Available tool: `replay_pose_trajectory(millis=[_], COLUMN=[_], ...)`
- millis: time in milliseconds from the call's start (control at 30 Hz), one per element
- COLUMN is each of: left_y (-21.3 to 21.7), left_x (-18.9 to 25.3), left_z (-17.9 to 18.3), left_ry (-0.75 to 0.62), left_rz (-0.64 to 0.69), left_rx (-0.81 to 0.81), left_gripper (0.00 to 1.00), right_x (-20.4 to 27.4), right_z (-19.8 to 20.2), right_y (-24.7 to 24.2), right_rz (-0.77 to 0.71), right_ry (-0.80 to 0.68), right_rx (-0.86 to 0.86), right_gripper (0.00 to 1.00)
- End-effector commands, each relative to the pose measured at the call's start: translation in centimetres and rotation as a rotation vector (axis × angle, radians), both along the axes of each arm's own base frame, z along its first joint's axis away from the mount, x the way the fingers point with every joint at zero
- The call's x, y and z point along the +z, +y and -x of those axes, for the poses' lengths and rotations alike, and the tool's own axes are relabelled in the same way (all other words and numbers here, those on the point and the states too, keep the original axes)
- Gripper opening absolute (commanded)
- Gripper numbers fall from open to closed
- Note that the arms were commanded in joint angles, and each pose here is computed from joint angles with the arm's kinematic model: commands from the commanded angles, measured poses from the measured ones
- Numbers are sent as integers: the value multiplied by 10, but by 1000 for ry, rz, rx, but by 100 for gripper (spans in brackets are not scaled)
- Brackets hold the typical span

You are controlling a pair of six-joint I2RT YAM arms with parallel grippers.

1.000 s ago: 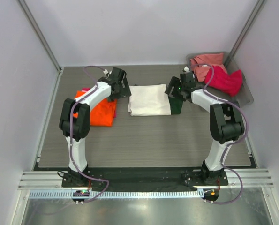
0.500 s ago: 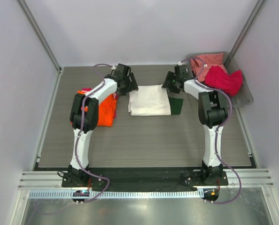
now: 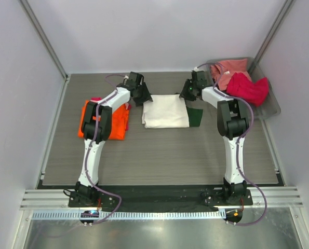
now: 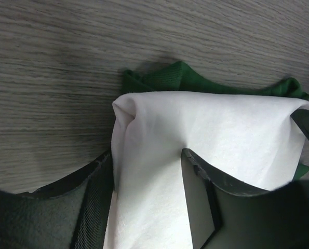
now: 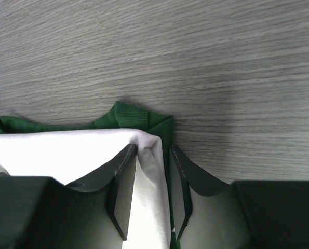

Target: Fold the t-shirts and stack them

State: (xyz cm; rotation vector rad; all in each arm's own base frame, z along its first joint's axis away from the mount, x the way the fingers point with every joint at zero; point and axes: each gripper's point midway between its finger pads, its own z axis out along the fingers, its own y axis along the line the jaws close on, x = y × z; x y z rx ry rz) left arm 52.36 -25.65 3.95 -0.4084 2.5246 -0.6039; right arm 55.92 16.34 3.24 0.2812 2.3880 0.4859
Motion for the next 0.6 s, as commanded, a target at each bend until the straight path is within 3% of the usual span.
replay_pose_trajectory(millis=[0, 67, 167, 233, 333, 367, 467, 500, 567], left_y=[-8, -10, -13, -15, -13, -15, -8, -7, 0], left_x=[-5, -8, -10, -8, 14, 39, 52, 85, 88], left_z=[-4, -6, -8, -8, -4, -4, 17, 24, 47], left_ry=[9, 9, 6, -13, -71, -129, -162, -218, -222], left_rz=[44, 47, 57, 50, 12, 18, -2, 8, -33], left_rx=[-9, -9, -11, -30, -40, -51, -58, -57, -65], left_gripper=[52, 45, 20, 0, 0, 0, 0, 0, 0], right_x=[-21, -19, -11, -1, 34, 46, 82, 96, 111], right_z=[16, 15, 9, 9, 15, 16, 39, 57, 75], right_y=[14, 17, 23, 27, 30, 29, 28, 28, 34], right_rz=[3, -12, -41, -67, -99, -105, -137, -152, -168], right_ry=[72, 68, 55, 44, -38, -69, -131, -149, -177], right_rx=[58, 67, 72, 82, 82, 79, 80, 89, 103], right_gripper=[35, 31, 6, 1, 1, 1, 1, 1, 1])
